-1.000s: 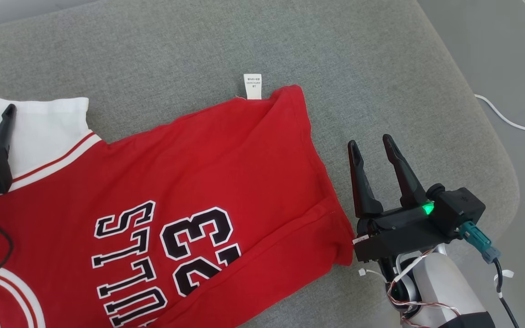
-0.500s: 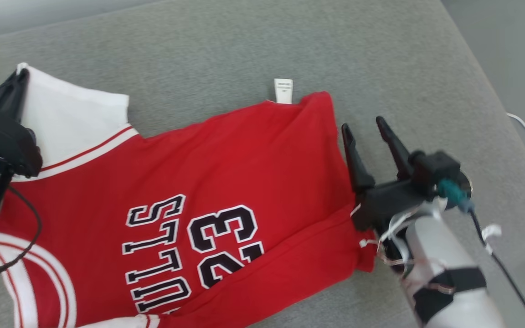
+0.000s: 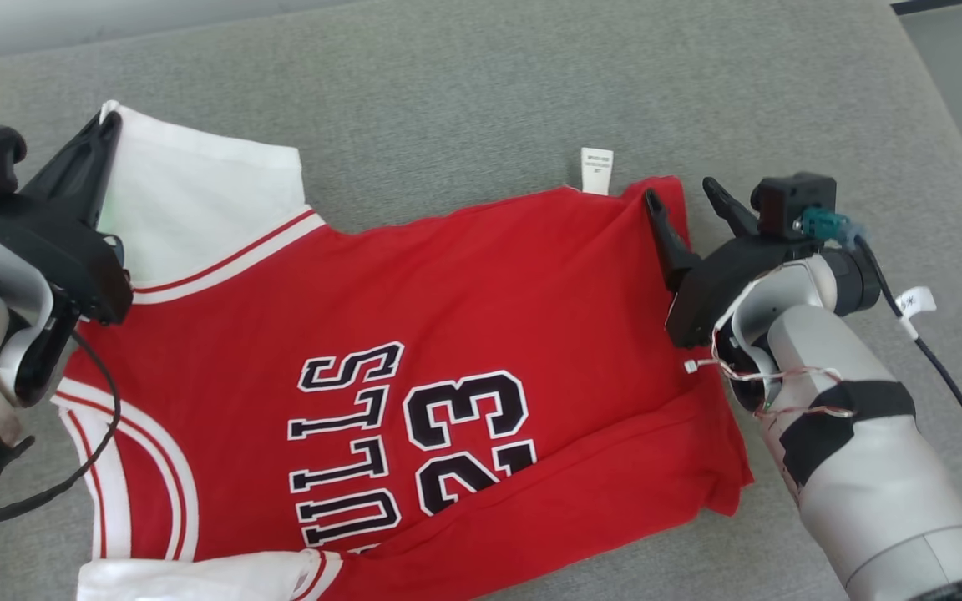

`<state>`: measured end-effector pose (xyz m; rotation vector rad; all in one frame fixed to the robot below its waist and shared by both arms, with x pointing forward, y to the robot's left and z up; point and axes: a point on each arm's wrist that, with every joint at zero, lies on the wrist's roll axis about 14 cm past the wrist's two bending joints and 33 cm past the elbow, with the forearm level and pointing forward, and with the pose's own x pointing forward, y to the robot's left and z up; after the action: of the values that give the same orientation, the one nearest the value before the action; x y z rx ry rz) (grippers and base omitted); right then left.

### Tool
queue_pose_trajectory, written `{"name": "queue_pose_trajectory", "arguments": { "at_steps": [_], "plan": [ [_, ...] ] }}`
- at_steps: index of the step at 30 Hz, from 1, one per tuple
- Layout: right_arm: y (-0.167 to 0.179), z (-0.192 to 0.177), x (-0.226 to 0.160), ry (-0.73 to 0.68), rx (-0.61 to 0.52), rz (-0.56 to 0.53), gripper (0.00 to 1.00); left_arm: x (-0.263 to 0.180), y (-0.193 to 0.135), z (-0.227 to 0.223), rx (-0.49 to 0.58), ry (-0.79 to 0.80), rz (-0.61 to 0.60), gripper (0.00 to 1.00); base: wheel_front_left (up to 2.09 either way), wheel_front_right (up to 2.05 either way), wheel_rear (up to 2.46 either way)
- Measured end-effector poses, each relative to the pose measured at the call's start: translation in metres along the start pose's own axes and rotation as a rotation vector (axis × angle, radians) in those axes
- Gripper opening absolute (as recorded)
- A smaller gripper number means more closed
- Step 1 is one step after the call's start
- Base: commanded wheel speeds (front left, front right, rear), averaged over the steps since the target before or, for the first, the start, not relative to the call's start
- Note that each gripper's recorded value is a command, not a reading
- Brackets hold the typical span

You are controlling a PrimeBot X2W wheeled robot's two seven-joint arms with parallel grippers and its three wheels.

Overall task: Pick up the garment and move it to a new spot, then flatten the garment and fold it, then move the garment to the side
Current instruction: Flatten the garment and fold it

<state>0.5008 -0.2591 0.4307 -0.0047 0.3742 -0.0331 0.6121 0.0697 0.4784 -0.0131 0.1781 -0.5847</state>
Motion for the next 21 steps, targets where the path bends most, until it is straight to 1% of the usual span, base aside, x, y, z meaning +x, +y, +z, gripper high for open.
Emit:
{"name": "queue_pose_trajectory", "arguments": {
  "at_steps": [4,5,6,7,8,11,13,16,21],
  "plan": [
    [0.004,-0.003,0.005,0.024,0.019,0.007,1.0,0.0,0.001,0.002,0.004,-0.008,0.001,0.0,0.0,0.0,0.0],
    [0.005,-0.007,0.006,0.04,0.023,0.009,0.59,0.0,0.001,0.001,0.004,-0.007,0.0,0.0,0.0,0.0,0.0],
    [0.005,-0.011,0.007,0.054,0.023,0.01,0.13,0.0,0.001,0.0,0.003,-0.008,-0.001,0.0,0.0,0.0,0.0],
    [0.006,-0.014,0.008,0.072,0.024,0.011,0.0,0.0,0.001,0.0,0.002,-0.007,-0.001,0.0,0.0,0.0,0.0],
    [0.007,-0.016,0.01,0.085,0.025,0.014,0.0,0.0,0.001,-0.001,0.001,-0.008,0.0,0.0,0.0,0.0,0.0],
    [0.009,-0.008,0.016,0.063,0.034,0.019,0.0,0.001,0.004,0.0,0.002,-0.01,0.003,0.0,0.0,0.0,0.0],
    [0.008,0.003,0.021,0.022,0.039,0.017,0.0,-0.001,0.009,0.0,-0.003,-0.016,0.016,0.0,0.0,0.0,0.0],
    [-0.002,0.02,0.024,-0.041,0.032,-0.005,0.0,-0.004,0.023,0.01,0.003,-0.044,0.052,0.0,0.0,0.0,0.0],
    [-0.002,0.024,0.022,-0.067,0.021,-0.005,0.0,-0.01,0.023,0.023,0.01,-0.078,0.062,0.0,0.0,0.0,0.0]
  ]
}}
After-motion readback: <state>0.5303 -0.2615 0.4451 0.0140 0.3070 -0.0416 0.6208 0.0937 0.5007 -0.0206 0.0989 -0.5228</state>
